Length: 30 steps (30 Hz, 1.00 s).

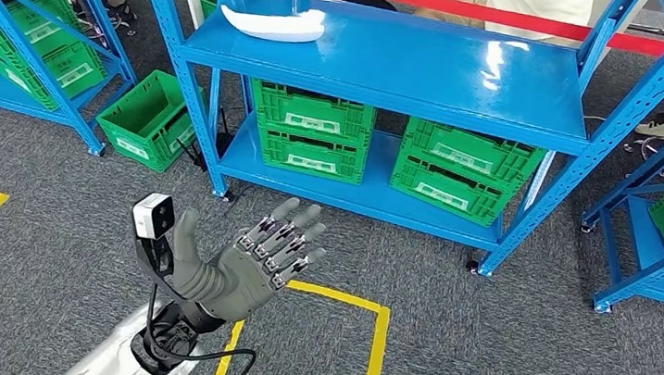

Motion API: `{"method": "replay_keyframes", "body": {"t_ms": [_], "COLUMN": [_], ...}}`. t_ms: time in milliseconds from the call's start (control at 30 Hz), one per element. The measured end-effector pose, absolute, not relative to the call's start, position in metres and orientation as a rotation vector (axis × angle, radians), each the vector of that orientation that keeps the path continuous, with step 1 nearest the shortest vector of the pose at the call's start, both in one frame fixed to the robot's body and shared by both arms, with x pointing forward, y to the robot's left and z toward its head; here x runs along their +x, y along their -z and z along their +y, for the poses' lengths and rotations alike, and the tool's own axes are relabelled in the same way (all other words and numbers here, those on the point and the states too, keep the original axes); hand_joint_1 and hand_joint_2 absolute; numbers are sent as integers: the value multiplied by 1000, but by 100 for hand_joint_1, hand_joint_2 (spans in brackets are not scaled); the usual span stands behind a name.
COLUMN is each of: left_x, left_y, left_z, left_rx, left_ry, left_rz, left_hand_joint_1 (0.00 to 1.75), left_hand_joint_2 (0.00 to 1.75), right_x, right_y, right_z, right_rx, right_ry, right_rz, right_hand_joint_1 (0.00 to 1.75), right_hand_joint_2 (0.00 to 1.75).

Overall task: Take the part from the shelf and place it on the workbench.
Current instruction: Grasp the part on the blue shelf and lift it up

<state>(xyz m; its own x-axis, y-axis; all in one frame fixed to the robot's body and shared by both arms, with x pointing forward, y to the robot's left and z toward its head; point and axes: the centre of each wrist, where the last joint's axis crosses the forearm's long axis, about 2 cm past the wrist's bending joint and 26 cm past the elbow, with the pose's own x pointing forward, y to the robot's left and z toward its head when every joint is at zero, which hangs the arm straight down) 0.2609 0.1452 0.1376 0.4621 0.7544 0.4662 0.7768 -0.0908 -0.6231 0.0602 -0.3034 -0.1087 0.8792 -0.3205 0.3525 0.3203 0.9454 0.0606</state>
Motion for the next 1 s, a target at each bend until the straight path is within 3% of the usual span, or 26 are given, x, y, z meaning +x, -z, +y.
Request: {"method": "replay_keyframes", "body": {"t_ms": [400,1000], "left_x": [248,242], "left_y": [-164,-168], "left_z": [131,130], "left_rx": [-1969,-1922], "left_ry": [205,121], "left_rz": [-1284,-1327], "left_hand_joint_1": [0,0], "left_hand_joint_2": [0,0], "right_x": [57,35], "right_y": [109,112], "right_z": [-291,-295], "right_rx": [41,38], "right_ry": [361,331], "right_rz": [-359,-301], "right_hand_joint_1": [0,0], "right_hand_joint_2": [175,175]}}
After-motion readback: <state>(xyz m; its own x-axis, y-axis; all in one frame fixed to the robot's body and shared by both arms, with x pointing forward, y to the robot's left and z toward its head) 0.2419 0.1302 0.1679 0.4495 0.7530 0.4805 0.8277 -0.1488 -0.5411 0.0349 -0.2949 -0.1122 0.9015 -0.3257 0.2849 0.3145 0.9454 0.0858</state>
